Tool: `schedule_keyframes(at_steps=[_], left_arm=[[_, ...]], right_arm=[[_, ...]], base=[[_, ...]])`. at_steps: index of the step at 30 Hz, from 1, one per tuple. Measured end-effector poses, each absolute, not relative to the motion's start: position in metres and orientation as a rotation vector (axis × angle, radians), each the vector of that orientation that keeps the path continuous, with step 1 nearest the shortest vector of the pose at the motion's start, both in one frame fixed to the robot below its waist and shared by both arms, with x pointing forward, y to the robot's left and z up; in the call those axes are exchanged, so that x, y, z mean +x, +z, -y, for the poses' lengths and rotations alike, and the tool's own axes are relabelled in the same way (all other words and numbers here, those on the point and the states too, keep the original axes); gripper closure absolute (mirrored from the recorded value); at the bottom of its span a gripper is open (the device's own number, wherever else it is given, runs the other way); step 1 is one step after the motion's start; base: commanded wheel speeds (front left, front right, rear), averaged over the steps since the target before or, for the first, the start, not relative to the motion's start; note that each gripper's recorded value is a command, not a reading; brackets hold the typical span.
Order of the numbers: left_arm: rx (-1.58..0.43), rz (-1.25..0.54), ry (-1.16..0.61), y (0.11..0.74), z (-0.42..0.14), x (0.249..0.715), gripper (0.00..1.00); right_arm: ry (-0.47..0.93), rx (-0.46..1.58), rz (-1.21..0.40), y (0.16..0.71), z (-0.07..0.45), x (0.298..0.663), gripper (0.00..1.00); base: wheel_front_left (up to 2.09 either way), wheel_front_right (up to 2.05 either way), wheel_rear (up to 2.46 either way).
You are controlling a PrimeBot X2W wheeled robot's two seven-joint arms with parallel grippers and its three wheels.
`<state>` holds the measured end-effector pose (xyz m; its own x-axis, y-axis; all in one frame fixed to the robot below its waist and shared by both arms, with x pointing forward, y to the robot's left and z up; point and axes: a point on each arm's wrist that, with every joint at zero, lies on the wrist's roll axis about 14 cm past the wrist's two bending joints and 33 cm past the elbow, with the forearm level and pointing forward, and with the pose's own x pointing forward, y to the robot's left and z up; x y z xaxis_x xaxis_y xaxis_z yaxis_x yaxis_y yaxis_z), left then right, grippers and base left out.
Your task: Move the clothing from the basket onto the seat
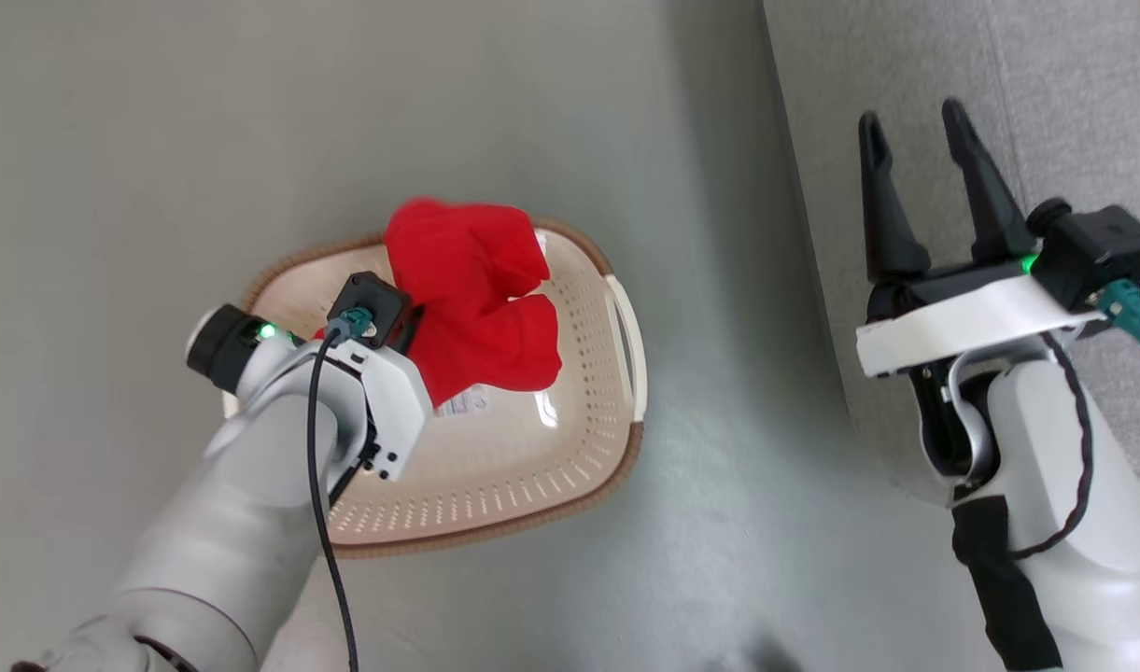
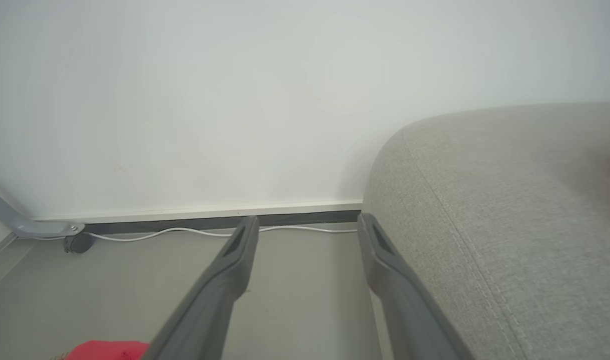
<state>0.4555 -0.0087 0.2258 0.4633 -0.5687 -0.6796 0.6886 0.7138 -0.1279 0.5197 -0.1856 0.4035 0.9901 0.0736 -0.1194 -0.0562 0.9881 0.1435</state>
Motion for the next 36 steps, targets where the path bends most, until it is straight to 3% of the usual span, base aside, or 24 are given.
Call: schedule_keyframes(at_steps=[10,36], left_arm=[[0.01,-0.586,-0.669,0.314,0.022,0.45,1.0],[-0.172,-0.084,-0.445,0.49,-0.031,0.431,1.0]], right_arm=[[0.098,0.151,-0.112,0.431,0.168,0.49,0.0],[0.205,0.163,-0.087,0.465,0.125,0.423,0.0]], base=[[0.0,0.0,0.0],[0.0,0.0,0.0]])
